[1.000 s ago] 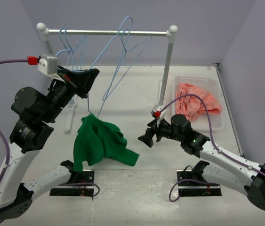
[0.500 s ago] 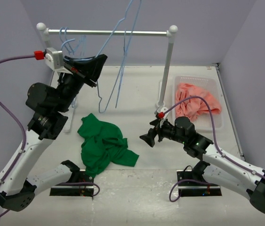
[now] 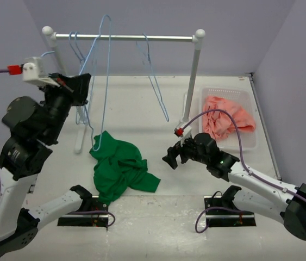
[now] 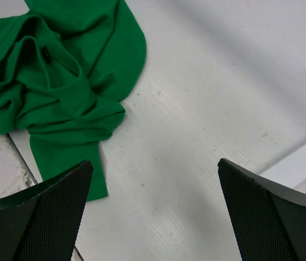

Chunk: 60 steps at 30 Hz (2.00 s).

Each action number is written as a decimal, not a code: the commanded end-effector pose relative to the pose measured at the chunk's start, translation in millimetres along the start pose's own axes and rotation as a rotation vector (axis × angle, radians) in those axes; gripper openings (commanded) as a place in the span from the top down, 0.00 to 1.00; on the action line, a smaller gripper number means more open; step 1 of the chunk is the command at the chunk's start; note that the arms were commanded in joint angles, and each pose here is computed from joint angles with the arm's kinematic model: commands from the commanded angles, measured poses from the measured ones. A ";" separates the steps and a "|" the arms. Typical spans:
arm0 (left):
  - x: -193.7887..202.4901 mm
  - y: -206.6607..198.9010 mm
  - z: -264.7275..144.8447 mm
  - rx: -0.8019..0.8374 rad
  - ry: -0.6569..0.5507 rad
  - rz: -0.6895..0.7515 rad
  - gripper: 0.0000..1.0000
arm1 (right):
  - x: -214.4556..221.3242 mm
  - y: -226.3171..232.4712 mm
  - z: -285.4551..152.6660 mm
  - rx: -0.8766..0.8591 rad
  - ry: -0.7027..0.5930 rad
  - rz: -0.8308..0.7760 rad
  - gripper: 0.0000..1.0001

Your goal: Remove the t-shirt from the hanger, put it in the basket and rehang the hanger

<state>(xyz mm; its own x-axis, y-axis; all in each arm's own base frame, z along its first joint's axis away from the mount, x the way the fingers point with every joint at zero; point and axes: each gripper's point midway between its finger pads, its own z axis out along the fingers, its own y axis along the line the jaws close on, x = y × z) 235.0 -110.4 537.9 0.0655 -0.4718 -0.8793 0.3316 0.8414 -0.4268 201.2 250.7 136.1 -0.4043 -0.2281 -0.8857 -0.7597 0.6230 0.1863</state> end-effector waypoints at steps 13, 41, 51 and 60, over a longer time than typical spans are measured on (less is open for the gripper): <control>118.4 67.8 35.2 -0.301 0.380 0.255 1.00 | -16.1 -6.4 14.5 0.036 0.015 -0.014 0.01; 93.7 54.6 101.8 -0.299 0.250 0.381 1.00 | -23.7 -12.7 -4.2 0.091 -0.025 -0.009 0.01; 46.9 45.4 178.8 -0.341 0.107 0.541 1.00 | -20.6 -22.4 -21.0 0.160 -0.049 0.009 0.01; 46.7 59.8 232.8 -0.344 0.070 0.606 1.00 | -20.9 -34.9 -26.3 0.236 -0.053 0.012 0.01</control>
<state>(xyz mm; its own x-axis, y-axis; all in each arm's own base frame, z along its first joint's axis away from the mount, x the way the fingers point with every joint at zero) 466.8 -154.1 485.4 -0.0295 0.1083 -0.9937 -0.0388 0.9932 0.1094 218.2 220.1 156.5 -0.3863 -0.2017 -0.9000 -0.6463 0.7554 0.1082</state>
